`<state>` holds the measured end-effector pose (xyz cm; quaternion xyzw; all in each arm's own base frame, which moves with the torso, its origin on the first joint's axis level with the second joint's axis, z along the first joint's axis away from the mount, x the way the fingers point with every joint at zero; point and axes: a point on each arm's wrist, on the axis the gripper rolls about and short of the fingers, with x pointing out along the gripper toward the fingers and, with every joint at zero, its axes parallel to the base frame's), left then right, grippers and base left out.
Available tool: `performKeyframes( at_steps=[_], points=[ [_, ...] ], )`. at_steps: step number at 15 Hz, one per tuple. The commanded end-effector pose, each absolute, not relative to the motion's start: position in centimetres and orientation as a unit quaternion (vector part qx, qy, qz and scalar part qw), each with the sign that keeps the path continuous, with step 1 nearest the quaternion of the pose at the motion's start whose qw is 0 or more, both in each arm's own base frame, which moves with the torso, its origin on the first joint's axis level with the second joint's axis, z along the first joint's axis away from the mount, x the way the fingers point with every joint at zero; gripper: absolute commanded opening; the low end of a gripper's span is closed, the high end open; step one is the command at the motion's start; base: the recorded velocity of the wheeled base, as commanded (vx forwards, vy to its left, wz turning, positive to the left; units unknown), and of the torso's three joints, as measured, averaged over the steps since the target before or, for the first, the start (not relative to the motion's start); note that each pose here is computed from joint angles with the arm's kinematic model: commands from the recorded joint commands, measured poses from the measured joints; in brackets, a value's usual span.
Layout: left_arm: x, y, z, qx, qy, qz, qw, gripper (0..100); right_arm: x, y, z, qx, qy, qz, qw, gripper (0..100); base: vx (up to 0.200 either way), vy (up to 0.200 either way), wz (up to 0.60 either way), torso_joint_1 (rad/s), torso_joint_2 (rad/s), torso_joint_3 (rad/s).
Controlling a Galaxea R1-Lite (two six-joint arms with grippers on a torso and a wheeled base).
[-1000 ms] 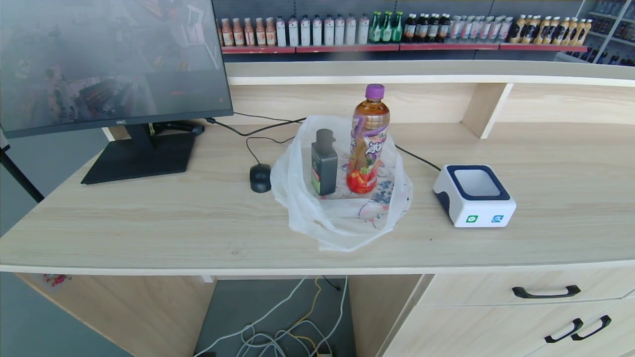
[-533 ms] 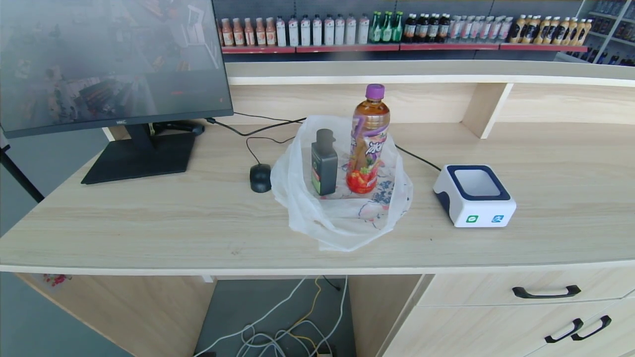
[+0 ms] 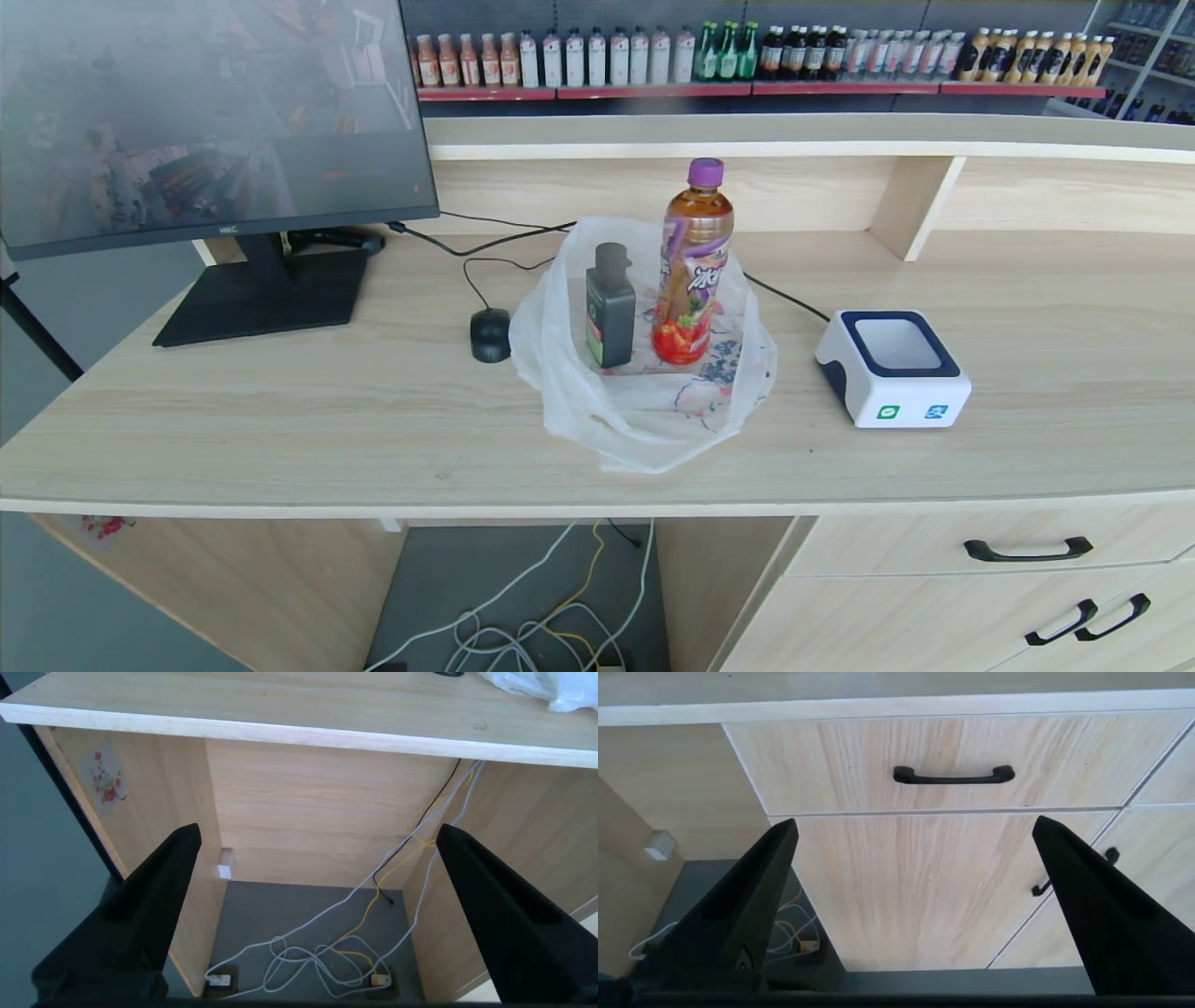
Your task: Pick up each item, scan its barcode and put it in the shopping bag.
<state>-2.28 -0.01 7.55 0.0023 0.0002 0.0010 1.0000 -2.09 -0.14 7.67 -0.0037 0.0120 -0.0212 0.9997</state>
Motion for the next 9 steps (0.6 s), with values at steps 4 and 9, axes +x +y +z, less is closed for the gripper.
performKeyframes(
  at_steps=[4, 9],
  points=[
    [-2.28, -0.01, 7.55, 0.001, 0.0, 0.002, 1.0, 100, -2.29, -0.12, 7.61, -0.003, -0.001, -0.025, 1.0, 100, 0.0, 0.0, 0.0, 0.0, 0.0, 0.0],
    [-2.28, -0.01, 7.55, 0.002, 0.0, 0.002, 1.0, 100, -2.29, -0.12, 7.61, -0.003, -0.001, -0.025, 1.0, 100, 0.0, -0.2, 0.0, 0.003, 0.0, 0.005]
  ],
)
